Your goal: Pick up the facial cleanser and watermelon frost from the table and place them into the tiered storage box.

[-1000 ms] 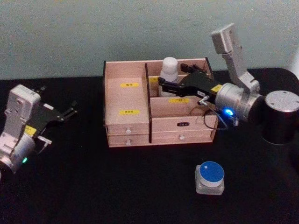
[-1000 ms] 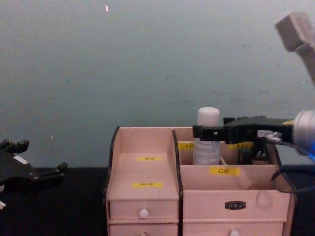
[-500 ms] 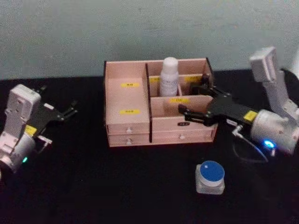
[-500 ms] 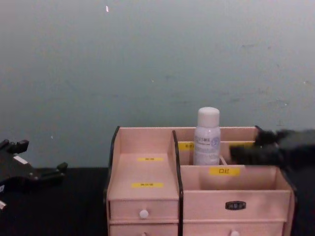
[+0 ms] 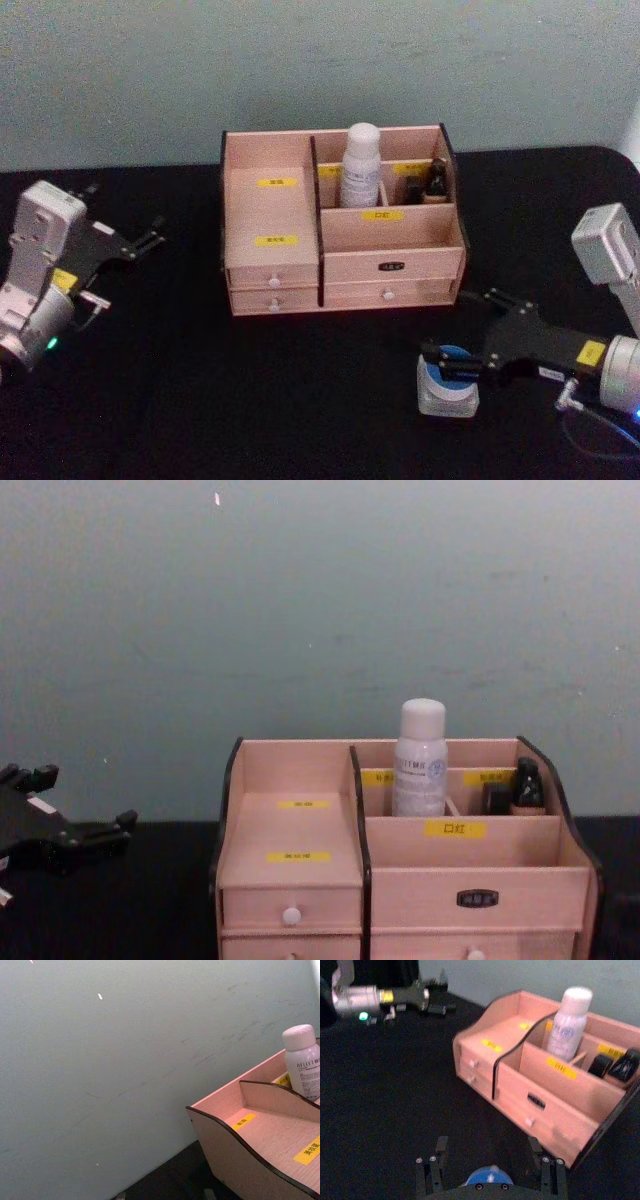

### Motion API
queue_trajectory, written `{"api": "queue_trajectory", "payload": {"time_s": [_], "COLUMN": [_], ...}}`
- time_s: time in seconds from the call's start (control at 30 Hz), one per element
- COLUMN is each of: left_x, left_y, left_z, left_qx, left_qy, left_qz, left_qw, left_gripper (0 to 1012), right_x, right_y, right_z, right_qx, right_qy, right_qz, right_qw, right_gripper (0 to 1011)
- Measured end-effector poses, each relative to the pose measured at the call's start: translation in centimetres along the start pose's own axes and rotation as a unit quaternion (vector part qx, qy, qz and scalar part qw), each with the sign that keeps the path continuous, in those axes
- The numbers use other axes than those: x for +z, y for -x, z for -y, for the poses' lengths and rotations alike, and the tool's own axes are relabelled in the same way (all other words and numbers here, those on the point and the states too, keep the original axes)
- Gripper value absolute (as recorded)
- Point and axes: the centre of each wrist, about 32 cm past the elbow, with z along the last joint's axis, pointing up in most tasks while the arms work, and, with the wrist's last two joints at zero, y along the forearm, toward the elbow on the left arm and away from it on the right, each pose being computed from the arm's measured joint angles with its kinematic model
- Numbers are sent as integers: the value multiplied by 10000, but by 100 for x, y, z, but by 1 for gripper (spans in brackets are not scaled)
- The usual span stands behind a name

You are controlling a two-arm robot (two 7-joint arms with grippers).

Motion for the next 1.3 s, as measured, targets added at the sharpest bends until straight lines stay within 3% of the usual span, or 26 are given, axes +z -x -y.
{"api": "queue_trajectory", "payload": {"time_s": [0.23,0.57,1.3], "left_x": [0,0,0], "left_y": [0,0,0], "left_z": [0,0,0], "left_qx": [0,0,0], "left_qy": [0,0,0], "left_qz": [0,0,0], "left_qw": [10000,10000,10000], "left_gripper": [1001,1001,1001], "right_x": [-54,-46,-135], "right_y": [64,84,45], "right_z": [97,87,-29], "right_qx": [81,33,-53], "right_qy": [394,742,1021], "right_qz": [72,238,265], "right_qw": [9992,9970,9944], "right_gripper": [1000,1000,1000]}}
